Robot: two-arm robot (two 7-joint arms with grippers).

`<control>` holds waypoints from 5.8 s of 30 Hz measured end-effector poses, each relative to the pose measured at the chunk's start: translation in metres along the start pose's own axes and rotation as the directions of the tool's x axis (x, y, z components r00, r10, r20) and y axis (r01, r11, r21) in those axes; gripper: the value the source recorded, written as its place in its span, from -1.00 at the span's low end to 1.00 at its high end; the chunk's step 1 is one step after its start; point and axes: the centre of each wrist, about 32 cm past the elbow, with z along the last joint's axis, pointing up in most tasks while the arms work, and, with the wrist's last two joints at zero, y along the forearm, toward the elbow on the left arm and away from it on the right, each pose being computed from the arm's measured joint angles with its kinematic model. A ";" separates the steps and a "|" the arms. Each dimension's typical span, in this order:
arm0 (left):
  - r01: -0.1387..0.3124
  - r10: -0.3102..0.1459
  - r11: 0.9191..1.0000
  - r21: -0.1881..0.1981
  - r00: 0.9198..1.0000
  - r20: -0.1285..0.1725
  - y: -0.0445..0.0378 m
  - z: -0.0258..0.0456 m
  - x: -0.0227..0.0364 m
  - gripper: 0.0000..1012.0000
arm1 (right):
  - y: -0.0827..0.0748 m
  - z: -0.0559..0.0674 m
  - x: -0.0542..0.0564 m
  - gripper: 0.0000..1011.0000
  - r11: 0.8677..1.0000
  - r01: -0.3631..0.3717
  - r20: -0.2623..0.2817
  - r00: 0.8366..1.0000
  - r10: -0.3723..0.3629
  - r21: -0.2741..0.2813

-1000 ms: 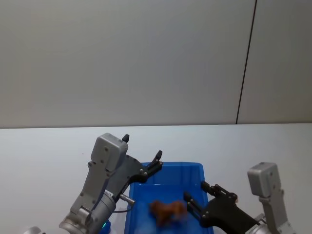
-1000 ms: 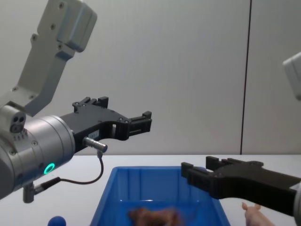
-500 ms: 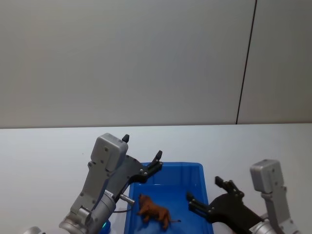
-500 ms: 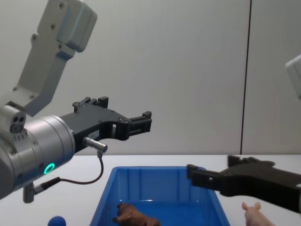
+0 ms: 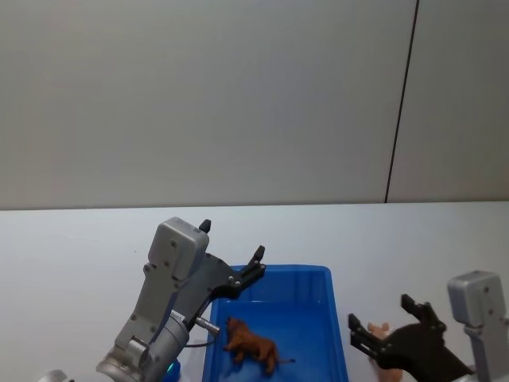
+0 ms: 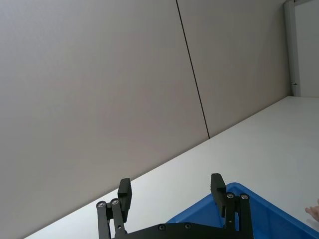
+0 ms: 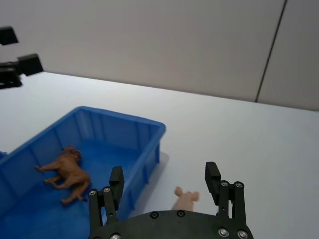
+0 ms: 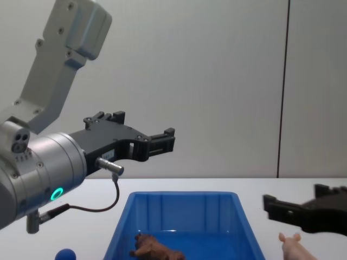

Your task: Pick up the two dolls from the table and place them into the box.

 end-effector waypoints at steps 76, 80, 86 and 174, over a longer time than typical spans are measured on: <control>0.000 0.000 1.000 0.000 1.000 0.000 0.0000 0.0000 0.0000 0.98 | 0.003 -0.016 -0.005 -0.27 1.000 -0.010 0.005 1.000 0.010 -0.012; 0.000 0.000 1.000 0.000 1.000 0.000 0.0000 0.0000 0.0000 0.98 | 0.009 -0.005 -0.008 -0.27 0.998 -0.060 0.012 0.998 0.060 0.029; 0.000 0.000 1.000 0.000 1.000 0.000 0.0000 0.0000 0.0000 0.98 | 0.022 0.006 -0.013 -0.27 0.990 -0.127 0.019 0.992 0.126 0.064; -0.011 0.059 0.916 0.400 0.992 -0.108 0.0554 0.0002 0.0434 0.98 | 0.000 -0.003 0.001 0.98 0.987 0.156 -0.008 0.988 -0.156 0.047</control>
